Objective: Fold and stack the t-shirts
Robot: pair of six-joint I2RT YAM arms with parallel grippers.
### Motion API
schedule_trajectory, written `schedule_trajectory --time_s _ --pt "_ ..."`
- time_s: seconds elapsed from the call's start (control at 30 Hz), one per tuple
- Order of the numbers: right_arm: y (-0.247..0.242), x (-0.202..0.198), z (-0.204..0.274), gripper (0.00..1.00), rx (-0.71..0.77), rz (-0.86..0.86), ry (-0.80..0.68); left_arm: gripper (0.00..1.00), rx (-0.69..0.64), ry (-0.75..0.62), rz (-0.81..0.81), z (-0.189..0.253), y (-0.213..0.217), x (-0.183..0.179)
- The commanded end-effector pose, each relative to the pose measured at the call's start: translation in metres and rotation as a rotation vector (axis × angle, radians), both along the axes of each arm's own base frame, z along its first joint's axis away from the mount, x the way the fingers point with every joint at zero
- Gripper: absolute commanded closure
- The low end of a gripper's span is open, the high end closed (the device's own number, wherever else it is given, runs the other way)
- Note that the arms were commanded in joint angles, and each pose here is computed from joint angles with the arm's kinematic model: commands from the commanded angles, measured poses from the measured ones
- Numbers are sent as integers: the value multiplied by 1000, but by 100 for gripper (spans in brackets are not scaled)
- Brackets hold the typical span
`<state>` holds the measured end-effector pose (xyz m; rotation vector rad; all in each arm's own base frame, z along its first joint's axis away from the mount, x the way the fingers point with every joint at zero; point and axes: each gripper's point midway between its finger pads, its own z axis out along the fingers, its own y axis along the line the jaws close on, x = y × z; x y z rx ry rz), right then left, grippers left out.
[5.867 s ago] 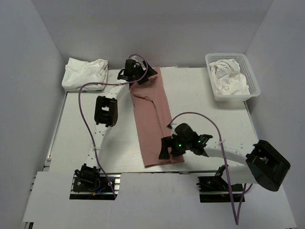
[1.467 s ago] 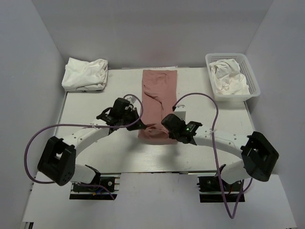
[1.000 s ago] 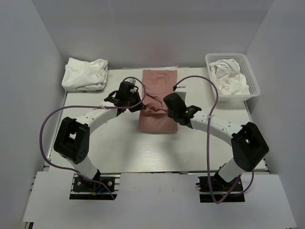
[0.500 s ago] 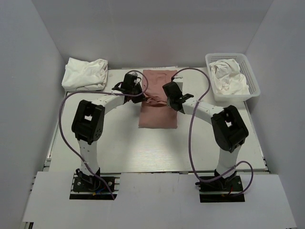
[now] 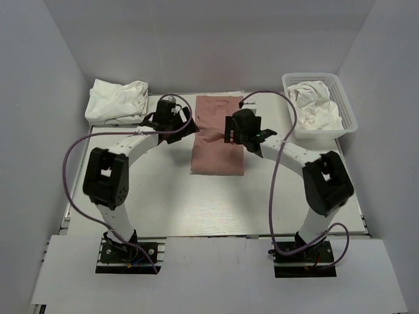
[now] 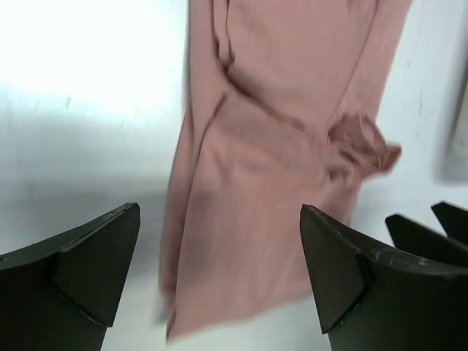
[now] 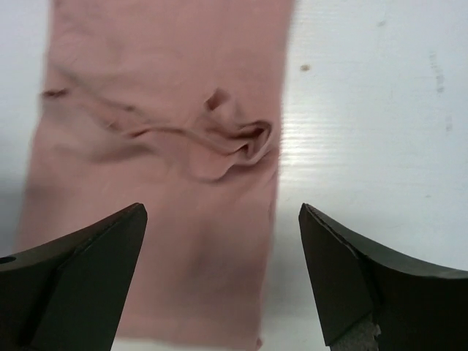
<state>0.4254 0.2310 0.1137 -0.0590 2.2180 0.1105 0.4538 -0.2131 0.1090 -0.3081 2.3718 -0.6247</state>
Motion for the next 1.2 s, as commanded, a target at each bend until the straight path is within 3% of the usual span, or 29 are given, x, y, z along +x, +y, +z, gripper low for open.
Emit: schedule_trajectory --time_s 0.0,0.2,0.37,0.63,0.67,0.8,0.9,0.93,1.13,1.17 --pt "25 -27 29 10 157 170 -40 0 -16 -90 18 41 11 -23" --pt "58 -47 16 10 253 362 4 0 -19 -38 1 29 23 -78" --pt "81 -30 -11 10 282 381 61 0 -6 17 7 9 39 -119" --pt "77 78 -12 10 124 137 -134 0 0 49 1 5 51 -157" --pt "81 99 4 10 130 120 -169 0 -5 35 1 10 51 -157" --pt "83 121 6 10 123 112 -168 0 -1 22 -8 10 52 -157" --pt "77 101 2 10 108 147 -96 0 -32 -4 -46 13 41 -148" --pt "73 94 21 10 119 153 -116 0 -29 -5 -63 9 39 -145" --pt "26 -18 33 10 269 155 -47 0 -61 55 -151 -19 11 -124" --pt "13 -40 4 10 273 132 10 0 -66 61 -157 -23 8 -120"
